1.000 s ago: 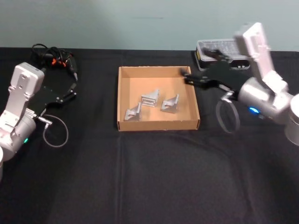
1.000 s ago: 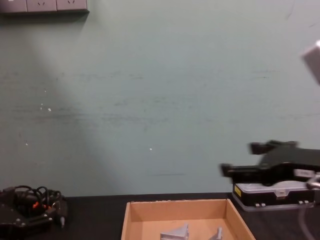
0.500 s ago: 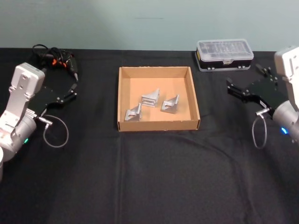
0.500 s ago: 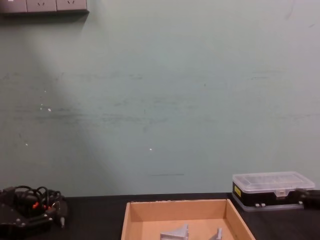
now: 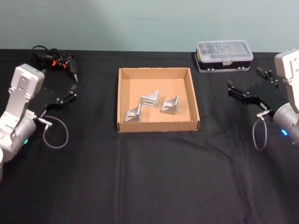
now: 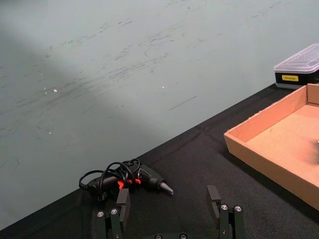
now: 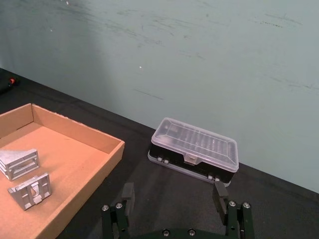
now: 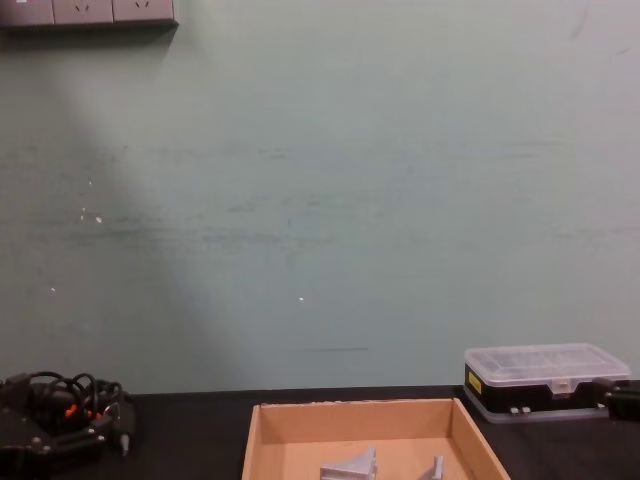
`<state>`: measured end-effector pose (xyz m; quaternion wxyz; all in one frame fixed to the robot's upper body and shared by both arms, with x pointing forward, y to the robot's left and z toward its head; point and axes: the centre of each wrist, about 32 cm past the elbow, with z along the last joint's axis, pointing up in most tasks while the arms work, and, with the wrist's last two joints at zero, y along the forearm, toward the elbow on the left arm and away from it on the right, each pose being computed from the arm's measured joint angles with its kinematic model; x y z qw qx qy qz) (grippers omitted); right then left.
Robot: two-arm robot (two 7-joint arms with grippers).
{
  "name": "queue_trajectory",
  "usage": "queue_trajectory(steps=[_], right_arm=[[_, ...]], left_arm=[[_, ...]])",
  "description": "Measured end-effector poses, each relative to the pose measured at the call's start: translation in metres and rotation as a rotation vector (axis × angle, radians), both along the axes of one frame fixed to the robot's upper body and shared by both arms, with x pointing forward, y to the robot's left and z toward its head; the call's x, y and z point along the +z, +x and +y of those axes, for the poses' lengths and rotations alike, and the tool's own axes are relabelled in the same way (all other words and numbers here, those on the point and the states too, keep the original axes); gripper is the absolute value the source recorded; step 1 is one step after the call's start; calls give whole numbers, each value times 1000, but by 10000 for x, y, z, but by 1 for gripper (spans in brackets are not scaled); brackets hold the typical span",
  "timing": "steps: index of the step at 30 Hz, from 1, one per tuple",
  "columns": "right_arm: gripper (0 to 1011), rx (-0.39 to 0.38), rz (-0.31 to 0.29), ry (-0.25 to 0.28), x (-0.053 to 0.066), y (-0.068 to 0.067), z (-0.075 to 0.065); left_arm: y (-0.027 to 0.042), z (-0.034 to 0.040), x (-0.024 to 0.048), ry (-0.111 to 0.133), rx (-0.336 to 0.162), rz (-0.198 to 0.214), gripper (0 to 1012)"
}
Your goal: Use one hand to pick up the angle iron from the table and place it into the box.
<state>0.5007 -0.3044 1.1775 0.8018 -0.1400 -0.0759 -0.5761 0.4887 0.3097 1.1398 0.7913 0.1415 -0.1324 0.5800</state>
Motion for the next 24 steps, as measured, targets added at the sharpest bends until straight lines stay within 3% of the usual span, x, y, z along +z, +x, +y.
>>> queue_trajectory(steps=[24], right_arm=[[1000, 5, -3, -2, 9, 4, 4]], left_arm=[[0, 0, 0, 0, 0, 0, 1000]])
